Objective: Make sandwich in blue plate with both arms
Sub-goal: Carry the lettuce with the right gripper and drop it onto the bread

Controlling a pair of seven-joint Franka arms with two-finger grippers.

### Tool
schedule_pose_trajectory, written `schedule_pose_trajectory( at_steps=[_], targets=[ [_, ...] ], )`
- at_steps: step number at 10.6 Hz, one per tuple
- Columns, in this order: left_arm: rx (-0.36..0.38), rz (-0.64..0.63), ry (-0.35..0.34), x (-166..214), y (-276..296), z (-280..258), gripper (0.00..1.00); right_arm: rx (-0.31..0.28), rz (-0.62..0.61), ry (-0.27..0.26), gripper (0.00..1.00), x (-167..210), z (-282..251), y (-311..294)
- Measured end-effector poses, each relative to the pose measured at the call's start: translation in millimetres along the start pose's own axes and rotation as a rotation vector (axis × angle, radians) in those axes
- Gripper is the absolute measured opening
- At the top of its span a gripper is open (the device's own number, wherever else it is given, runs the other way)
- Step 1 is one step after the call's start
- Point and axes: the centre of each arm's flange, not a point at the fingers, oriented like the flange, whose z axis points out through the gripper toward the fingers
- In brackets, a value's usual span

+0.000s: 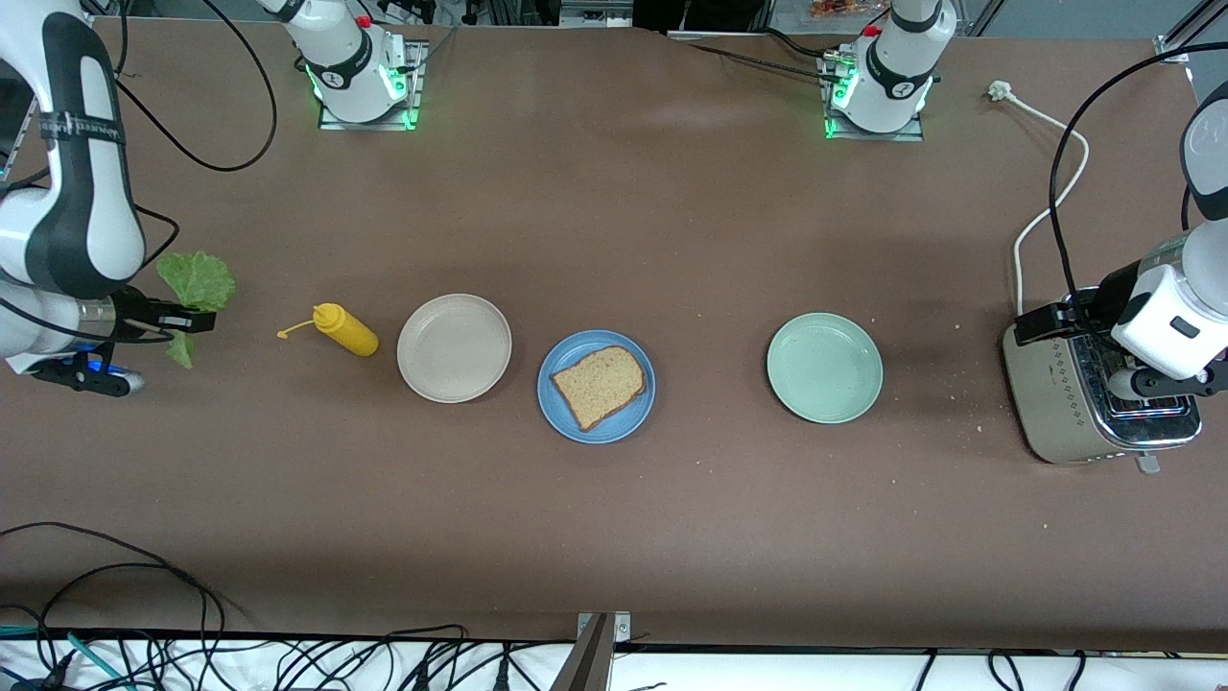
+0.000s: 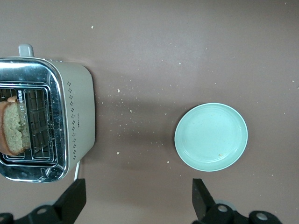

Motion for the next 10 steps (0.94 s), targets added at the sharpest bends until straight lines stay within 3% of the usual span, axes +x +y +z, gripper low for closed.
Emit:
schedule_pose_trajectory(
  at_steps=[3,6,10],
  targets=[
    [0.000,-0.005,-0.007,-0.3,-6.8,2.7,1.00,0.000,0.070,-0.007,0.12,-21.0,-46.8,-66.7],
    [0.002,-0.008,-0.021,0.3,-13.1,9.7,1.00,0.096,0.207,-0.036,0.12,-41.6,-47.9,-154.3],
    [0.002,-0.002,-0.027,0.5,-12.1,12.8,1.00,0.219,0.441,0.049,0.12,-54.5,-18.1,-297.1]
  ],
)
